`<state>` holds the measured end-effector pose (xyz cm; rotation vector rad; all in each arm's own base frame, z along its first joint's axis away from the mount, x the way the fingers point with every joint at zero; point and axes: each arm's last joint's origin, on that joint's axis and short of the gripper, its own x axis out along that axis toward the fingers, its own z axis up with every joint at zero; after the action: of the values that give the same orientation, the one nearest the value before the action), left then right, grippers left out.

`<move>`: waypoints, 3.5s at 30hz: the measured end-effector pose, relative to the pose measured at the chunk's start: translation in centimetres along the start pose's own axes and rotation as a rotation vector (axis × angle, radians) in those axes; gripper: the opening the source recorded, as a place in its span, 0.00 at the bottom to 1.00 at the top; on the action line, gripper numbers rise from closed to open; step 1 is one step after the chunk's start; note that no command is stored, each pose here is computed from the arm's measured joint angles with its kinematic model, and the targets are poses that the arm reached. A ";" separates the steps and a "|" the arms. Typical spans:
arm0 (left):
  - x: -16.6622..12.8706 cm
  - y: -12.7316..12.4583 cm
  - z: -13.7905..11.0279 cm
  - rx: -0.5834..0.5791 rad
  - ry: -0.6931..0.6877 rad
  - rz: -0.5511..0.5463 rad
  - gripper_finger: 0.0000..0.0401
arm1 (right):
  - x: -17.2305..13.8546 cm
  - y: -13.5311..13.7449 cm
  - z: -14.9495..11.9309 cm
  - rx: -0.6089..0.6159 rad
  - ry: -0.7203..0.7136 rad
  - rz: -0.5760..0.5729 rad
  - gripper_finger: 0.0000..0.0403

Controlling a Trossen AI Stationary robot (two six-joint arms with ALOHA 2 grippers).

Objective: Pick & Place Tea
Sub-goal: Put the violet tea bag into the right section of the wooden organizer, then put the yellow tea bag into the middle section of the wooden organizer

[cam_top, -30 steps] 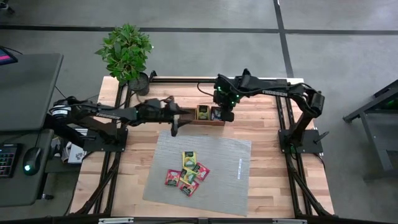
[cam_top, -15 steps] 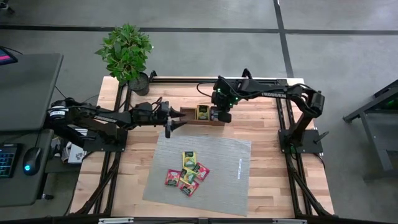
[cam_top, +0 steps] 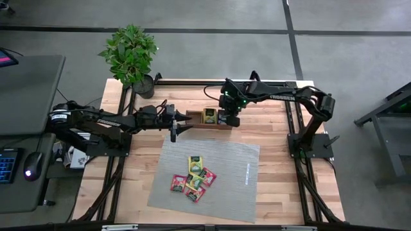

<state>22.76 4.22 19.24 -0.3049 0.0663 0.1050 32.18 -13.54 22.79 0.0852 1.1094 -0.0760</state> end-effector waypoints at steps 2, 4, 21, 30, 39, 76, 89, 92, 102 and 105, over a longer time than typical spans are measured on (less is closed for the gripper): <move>0.0 0.0 0.0 0.000 0.000 0.000 0.54 | 0.0 0.0 0.0 0.012 -0.004 0.004 0.00; 0.0 0.0 0.0 0.000 0.000 0.000 0.54 | 0.0 0.0 0.0 0.030 -0.004 0.008 0.00; 0.0 0.0 0.0 -0.004 0.002 -0.001 0.54 | 2.2 1.1 -1.9 0.075 0.044 0.005 0.00; 0.0 0.0 0.0 -0.004 0.002 -0.001 0.54 | 2.2 1.0 -1.7 0.082 0.037 -0.047 0.00; 0.0 0.0 -0.1 -0.005 0.009 0.000 0.54 | 2.3 1.6 -1.6 0.030 0.060 -0.119 0.00; 0.0 0.0 -0.2 -0.003 0.031 -0.013 0.54 | 2.3 2.2 -1.9 0.006 0.065 0.051 0.35; 0.0 0.0 -0.3 -0.004 0.033 -0.013 0.54 | -0.4 2.2 0.5 -0.002 0.046 0.050 0.55; 0.0 0.0 -0.3 -0.004 0.034 -0.012 0.54 | -1.7 2.3 1.4 -0.003 0.045 0.052 0.54; 0.0 0.0 -1.0 -0.016 0.126 -0.076 0.54 | -4.9 5.8 4.4 0.025 -0.037 0.279 0.54; -0.1 -0.1 -1.4 -0.029 0.177 -0.111 0.54 | -4.6 7.7 4.7 0.025 -0.052 0.404 0.54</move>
<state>22.60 3.72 17.95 -0.3459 0.2229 -0.0317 35.07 -6.34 29.22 0.3258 1.0213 0.2684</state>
